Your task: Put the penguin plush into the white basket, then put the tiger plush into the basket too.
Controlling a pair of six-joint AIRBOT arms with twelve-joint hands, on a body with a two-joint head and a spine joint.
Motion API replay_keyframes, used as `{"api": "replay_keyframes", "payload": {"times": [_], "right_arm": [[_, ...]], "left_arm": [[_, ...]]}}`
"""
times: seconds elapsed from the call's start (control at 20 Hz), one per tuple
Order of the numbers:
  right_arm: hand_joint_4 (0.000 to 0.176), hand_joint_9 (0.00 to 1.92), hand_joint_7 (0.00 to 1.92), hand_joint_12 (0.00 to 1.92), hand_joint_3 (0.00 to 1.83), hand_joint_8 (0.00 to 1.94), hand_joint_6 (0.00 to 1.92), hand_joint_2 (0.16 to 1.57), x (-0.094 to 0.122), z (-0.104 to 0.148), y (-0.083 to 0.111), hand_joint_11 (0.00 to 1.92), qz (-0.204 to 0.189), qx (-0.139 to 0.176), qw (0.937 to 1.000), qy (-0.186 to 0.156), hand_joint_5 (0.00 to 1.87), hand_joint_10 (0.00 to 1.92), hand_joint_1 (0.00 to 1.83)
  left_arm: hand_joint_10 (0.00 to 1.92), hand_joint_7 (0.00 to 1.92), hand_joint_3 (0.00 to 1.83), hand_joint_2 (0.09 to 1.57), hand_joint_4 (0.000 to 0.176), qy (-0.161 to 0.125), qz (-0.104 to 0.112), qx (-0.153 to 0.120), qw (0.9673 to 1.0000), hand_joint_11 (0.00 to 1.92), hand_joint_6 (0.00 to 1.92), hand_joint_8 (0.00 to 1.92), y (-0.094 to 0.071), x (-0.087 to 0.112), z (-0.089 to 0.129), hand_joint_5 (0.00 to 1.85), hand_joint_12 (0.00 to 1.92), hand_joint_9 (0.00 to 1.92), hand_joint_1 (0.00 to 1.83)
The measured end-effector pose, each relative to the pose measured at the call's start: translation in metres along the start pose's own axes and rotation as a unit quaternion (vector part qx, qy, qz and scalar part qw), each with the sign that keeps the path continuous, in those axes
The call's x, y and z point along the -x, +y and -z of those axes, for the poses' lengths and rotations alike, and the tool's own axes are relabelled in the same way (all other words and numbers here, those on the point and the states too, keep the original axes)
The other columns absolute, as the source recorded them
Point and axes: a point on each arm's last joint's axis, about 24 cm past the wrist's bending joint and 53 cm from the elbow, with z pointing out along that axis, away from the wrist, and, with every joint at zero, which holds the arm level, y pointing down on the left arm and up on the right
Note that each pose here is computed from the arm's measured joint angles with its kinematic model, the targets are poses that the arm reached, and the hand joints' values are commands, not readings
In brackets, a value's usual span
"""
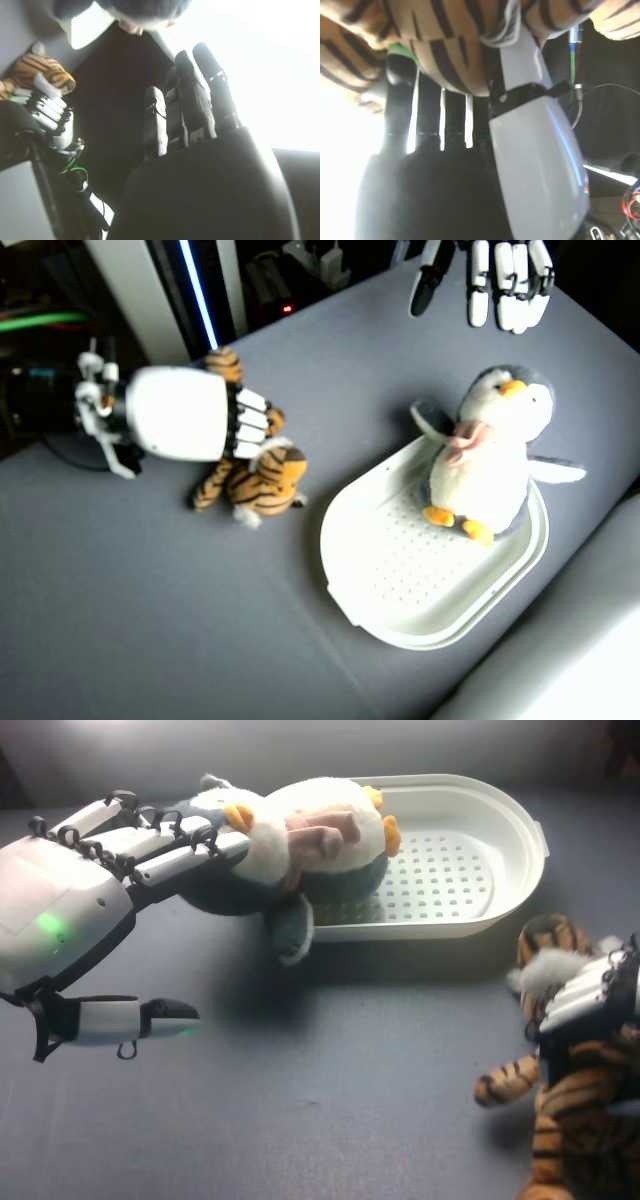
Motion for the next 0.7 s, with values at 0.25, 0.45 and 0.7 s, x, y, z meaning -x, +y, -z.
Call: {"api": "replay_keyframes", "payload": {"times": [0.25,0.45,0.7], "right_arm": [[0.000,0.89,0.95,1.31,0.00,1.16,0.89,1.14,0.092,0.002,0.038,0.71,0.044,0.074,0.9842,-0.155,0.95,1.01,1.25],[0.000,0.91,1.01,1.06,0.00,0.73,1.04,1.11,0.129,-0.040,0.025,0.81,0.045,0.066,0.9770,-0.197,0.98,1.21,1.37],[0.000,0.94,0.91,1.44,0.01,0.93,1.07,1.12,0.148,-0.103,0.011,0.84,0.084,0.010,0.9816,-0.171,0.86,1.10,1.46]], "left_arm": [[0.00,0.25,0.00,0.93,0.157,-0.003,0.005,0.002,1.0000,0.10,0.00,0.00,0.001,0.001,0.001,0.15,0.94,0.39,0.96],[0.00,0.27,0.00,0.92,0.161,0.001,0.007,0.006,1.0000,0.09,0.00,0.00,0.005,-0.001,0.002,0.18,1.04,0.38,0.96],[0.01,0.30,0.00,0.91,0.131,0.003,0.013,0.007,0.9999,0.14,0.00,0.00,0.008,-0.008,-0.001,0.26,1.03,0.42,0.96]]}}
